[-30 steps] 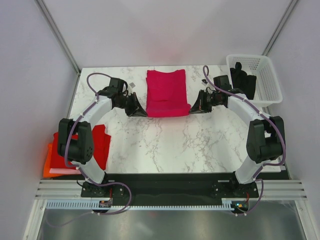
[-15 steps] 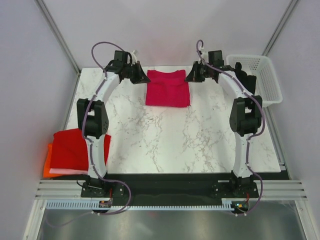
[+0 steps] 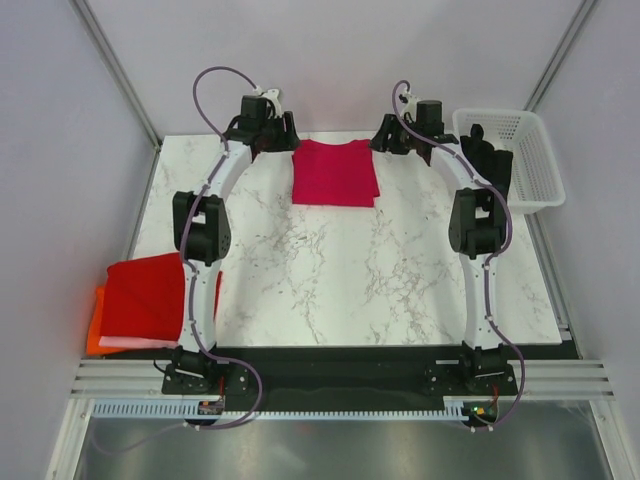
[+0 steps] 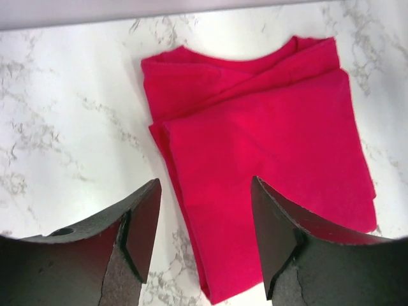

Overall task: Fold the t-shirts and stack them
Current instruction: Fold the tshirt

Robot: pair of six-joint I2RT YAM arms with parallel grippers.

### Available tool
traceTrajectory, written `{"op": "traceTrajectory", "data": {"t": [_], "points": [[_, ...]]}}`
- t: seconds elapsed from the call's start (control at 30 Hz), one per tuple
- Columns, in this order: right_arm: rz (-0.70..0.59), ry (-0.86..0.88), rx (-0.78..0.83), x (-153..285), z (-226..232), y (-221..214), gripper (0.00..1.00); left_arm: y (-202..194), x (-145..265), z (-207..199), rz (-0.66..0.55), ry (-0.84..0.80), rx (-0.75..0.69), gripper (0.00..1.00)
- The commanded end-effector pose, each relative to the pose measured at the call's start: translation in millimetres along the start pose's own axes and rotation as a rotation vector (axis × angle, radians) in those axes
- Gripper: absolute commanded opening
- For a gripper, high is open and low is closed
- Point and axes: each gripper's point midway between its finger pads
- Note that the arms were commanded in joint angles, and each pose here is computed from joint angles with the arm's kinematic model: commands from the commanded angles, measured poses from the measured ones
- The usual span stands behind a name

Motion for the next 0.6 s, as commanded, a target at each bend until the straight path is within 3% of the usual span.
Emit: {"op": "traceTrajectory", "data": {"t": [0.0, 0.17, 0.57], "points": [[0.01, 0.141, 0.039, 29, 41, 11, 0.63, 6, 27, 10, 0.017, 0.044, -0.055, 0.66], [0.119, 0.22, -0.029, 33, 49, -25, 0.57, -35, 32, -9, 0.135, -0.174, 0.016, 0.66], [0.167, 0.206, -0.075, 10, 36, -51, 0.57, -82, -9, 10, 0.194, -0.258, 0.24, 0.72]]}}
Point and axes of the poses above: each gripper's point midway between its finger pads, its own x axis back along the fingers, its own z axis along the line the jaws close on, y = z × x, and after that the axes turned 9 degrees about -x, right-handed
